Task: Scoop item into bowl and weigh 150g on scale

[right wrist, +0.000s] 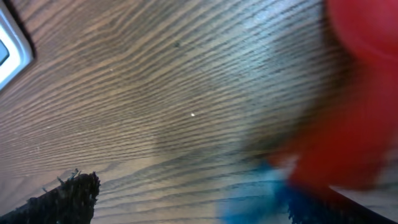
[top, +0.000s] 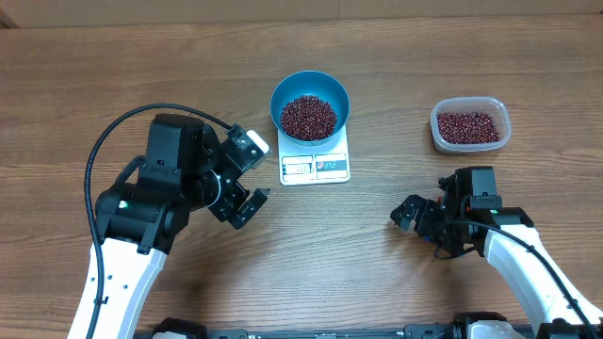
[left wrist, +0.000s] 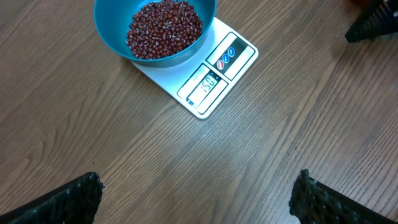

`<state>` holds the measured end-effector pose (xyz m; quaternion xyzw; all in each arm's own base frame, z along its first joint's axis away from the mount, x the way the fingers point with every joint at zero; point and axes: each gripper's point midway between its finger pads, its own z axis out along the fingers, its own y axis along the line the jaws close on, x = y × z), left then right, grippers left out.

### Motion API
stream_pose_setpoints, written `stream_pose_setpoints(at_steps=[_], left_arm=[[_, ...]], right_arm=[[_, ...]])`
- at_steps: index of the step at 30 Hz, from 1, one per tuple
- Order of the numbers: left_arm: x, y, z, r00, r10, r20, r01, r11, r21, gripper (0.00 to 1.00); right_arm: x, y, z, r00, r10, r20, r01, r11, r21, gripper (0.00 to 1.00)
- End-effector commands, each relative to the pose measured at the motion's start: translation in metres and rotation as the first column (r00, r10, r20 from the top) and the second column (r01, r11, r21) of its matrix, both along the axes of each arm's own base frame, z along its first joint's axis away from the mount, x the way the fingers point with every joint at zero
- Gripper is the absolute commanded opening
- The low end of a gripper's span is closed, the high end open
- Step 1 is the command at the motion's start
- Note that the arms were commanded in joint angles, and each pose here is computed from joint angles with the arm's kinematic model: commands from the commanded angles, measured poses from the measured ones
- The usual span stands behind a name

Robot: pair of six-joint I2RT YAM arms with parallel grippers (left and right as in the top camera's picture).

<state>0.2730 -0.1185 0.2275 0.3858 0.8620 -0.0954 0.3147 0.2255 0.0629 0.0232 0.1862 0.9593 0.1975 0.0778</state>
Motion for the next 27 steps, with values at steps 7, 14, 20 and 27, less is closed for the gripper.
stream_pose_setpoints(at_steps=[7,14,20,27], left_arm=[[0.004,0.0,0.007,1.0,0.013,0.013,-0.012,1.0,-0.01,1.0],[0.004,0.0,0.007,1.0,0.013,0.013,-0.012,1.0,-0.01,1.0],[0.004,0.0,0.007,1.0,0.013,0.013,-0.012,1.0,-0.01,1.0],[0.004,0.0,0.007,1.0,0.013,0.013,-0.012,1.0,-0.01,1.0]], right_arm=[[0.011,-0.028,0.038,0.997,-0.061,-0.039,0.054,0.985,-0.165,1.0],[0.011,-0.03,0.068,0.996,-0.064,-0.064,0.052,0.983,-0.176,1.0],[0.015,-0.023,0.119,1.0,-0.006,-0.021,0.003,0.989,-0.15,1.0],[0.021,-0.005,0.202,0.977,0.073,0.199,-0.062,0.996,-0.063,1.0]])
